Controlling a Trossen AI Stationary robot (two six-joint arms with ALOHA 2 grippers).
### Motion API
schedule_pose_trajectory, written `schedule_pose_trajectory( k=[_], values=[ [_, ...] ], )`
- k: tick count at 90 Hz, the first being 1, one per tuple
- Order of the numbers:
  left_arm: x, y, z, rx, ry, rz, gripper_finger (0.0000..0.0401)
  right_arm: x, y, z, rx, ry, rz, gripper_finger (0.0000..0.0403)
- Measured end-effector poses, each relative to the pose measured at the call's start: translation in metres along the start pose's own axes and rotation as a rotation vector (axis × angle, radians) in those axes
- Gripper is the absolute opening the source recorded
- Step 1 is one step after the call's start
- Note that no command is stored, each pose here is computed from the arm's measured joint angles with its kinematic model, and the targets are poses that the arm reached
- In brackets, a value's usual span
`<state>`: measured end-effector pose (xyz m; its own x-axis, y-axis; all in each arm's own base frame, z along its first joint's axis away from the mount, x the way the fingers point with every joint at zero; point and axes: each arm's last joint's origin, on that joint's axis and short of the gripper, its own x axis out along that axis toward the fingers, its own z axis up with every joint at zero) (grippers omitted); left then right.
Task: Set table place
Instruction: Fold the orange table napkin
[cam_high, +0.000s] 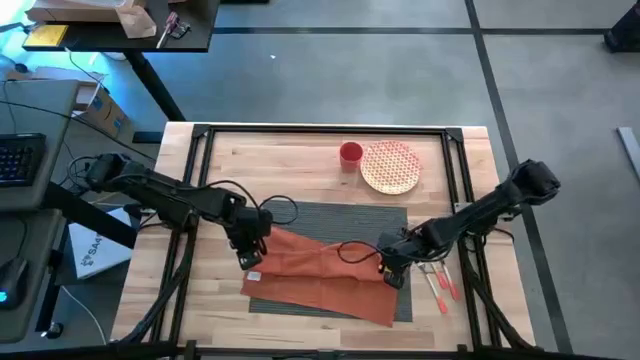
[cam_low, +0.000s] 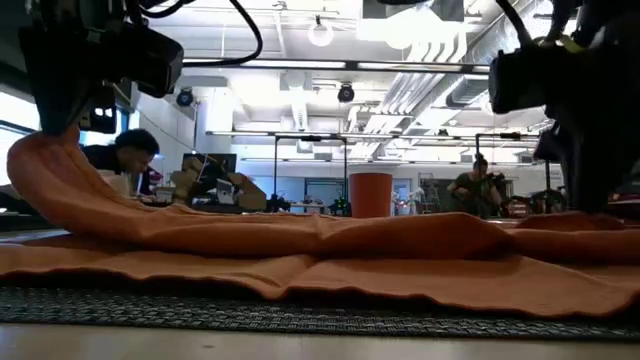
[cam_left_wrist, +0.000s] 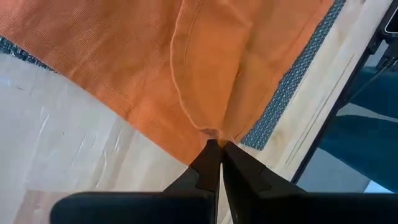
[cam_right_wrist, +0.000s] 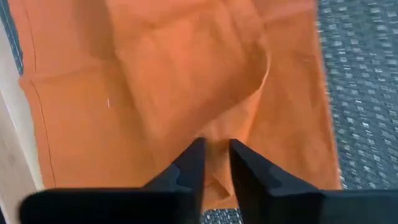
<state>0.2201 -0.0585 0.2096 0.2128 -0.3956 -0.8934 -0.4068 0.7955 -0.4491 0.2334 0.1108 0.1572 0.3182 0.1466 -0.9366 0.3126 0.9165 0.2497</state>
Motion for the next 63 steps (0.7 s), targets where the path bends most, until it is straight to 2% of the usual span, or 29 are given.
schedule_pose_trajectory(
  k=[10, 19, 28, 34, 41, 47, 54, 63],
  values=[
    [0.0, 0.0, 0.0, 0.0, -0.008, 0.009, 0.0, 0.01, -0.003, -0.002, 0.004, 0.039, -0.054, 0.013],
    [0.0, 0.001, 0.001, 0.001, -0.019, 0.02, 0.0, 0.021, -0.004, -0.003, -0.011, 0.067, -0.082, 0.0134],
    [0.0, 0.001, 0.001, 0.001, -0.025, 0.025, 0.0, 0.025, -0.001, -0.001, -0.037, 0.056, -0.048, 0.0103],
    [0.0, 0.0, 0.001, 0.008, -0.032, 0.023, 0.0, 0.022, 0.0, 0.0, -0.042, 0.046, -0.034, 0.0061],
    [-0.006, -0.007, 0.0, 0.074, -0.071, 0.041, 0.0, 0.013, 0.001, 0.0, -0.017, 0.025, -0.004, 0.0015],
    [-0.02, -0.019, 0.0, 0.116, -0.135, 0.073, 0.0, -0.001, 0.002, 0.001, 0.016, -0.01, 0.028, 0.0007],
    [-0.037, -0.03, 0.0, 0.153, -0.143, 0.075, 0.0, -0.021, 0.002, 0.001, 0.055, -0.049, 0.079, 0.0002],
    [-0.061, -0.052, -0.002, 0.257, -0.167, -0.001, 0.0, -0.052, 0.005, 0.0, 0.077, -0.068, 0.249, 0.0001]
  ],
)
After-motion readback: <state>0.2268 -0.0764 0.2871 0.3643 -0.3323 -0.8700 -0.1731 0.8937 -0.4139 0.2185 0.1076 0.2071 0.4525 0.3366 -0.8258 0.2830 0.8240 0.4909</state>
